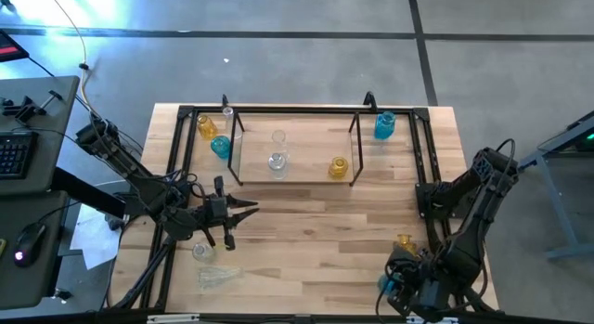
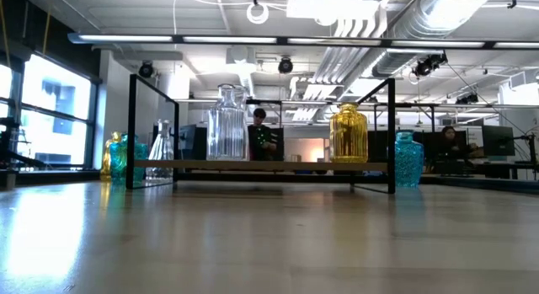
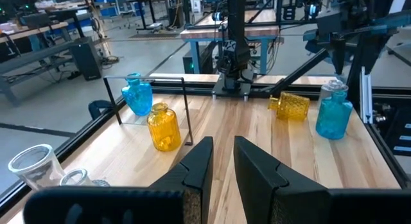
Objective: Sort vases onto shelf
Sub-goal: Put the blue vase on the shelf
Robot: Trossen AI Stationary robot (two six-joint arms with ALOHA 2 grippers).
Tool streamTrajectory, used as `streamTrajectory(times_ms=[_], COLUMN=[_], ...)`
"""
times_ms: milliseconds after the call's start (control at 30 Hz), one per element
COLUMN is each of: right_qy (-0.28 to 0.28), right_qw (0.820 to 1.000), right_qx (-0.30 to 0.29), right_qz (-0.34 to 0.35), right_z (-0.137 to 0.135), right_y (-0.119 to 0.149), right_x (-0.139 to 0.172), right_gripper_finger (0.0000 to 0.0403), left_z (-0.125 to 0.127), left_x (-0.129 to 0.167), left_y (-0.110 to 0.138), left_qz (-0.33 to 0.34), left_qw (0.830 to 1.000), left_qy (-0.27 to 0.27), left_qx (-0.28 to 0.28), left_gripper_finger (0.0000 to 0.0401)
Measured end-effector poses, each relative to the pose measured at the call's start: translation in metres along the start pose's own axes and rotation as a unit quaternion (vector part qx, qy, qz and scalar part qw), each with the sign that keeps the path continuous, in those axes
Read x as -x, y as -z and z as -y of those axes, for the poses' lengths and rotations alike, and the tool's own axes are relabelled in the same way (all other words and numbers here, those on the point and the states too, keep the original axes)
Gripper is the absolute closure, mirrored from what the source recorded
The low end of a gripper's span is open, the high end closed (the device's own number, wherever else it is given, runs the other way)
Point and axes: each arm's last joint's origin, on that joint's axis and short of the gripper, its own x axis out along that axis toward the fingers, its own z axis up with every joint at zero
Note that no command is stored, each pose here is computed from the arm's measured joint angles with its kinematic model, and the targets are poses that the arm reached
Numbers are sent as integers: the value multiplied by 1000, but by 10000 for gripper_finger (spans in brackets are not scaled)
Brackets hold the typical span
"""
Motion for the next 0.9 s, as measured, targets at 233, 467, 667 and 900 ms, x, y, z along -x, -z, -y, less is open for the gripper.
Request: streamTrajectory(times_ms=[233,467,667,900], right_qy=[62,118,118,131], right_qw=[994,984,983,979], right_qx=[62,96,99,116], right_qz=[67,90,100,107], right_z=[12,22,22,24], right_y=[-8,-15,-15,-16], right_x=[1,3,3,4], right_gripper_finger=[181,181,181,181], left_z=[-5,-34,-79,-137], left_x=[16,35,46,76], left_y=[-12,-40,-46,-49], left_qz=[-59,-59,-107,-159], left_qw=[992,998,991,974], left_qy=[114,12,-79,-161], left_qx=[-4,-36,-27,0], left_gripper_finger=[346,346,334,276])
